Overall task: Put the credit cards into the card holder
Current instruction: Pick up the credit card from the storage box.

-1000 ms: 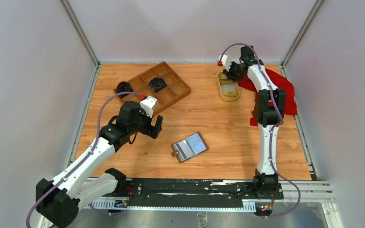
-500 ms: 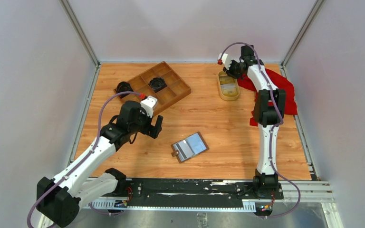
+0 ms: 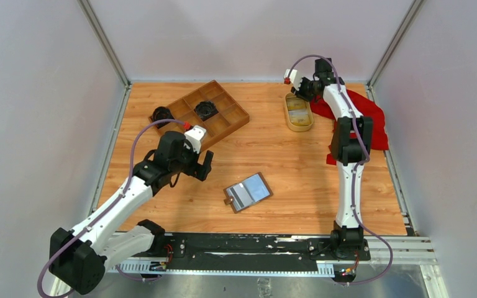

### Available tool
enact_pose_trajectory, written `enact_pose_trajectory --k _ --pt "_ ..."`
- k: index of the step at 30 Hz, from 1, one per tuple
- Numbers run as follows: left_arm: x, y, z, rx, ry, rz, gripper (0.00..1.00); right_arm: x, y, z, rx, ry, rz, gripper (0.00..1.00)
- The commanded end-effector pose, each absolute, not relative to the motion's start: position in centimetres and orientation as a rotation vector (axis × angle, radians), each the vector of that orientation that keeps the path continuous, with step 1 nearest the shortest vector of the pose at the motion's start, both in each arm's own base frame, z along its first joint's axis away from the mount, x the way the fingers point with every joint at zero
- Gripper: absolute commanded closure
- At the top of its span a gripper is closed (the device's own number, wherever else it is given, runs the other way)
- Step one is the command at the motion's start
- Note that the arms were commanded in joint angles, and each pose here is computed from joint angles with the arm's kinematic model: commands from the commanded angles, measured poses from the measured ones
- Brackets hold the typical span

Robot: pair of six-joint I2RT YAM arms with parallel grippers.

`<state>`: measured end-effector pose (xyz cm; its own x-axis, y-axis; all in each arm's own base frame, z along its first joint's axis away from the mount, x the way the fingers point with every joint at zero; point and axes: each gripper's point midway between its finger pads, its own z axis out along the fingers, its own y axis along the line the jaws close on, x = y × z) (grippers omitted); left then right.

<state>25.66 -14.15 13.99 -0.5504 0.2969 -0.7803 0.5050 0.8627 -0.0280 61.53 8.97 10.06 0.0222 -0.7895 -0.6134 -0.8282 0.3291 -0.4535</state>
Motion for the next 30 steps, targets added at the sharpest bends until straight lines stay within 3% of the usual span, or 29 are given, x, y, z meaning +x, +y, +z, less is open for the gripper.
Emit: enact_pose_trajectory --k 1,12,19,30 --pt "25.8 -13.7 13.3 0.577 2.208 -0.297 0.0 62.6 9.2 9.7 -1.466 1.707 0.066 0.78" --pt "25.9 -13.5 12.8 0.575 2.231 -0.283 0.0 62.7 9.2 8.6 -1.5 1.686 0.072 0.77" --pt "25.9 -13.5 12.6 0.575 2.238 -0.279 0.0 62.0 9.1 8.6 -1.568 1.643 0.059 0.99" --pt "25.8 -13.7 12.9 0.579 2.231 -0.293 0.0 58.2 8.4 15.2 -1.576 1.531 0.055 1.0"
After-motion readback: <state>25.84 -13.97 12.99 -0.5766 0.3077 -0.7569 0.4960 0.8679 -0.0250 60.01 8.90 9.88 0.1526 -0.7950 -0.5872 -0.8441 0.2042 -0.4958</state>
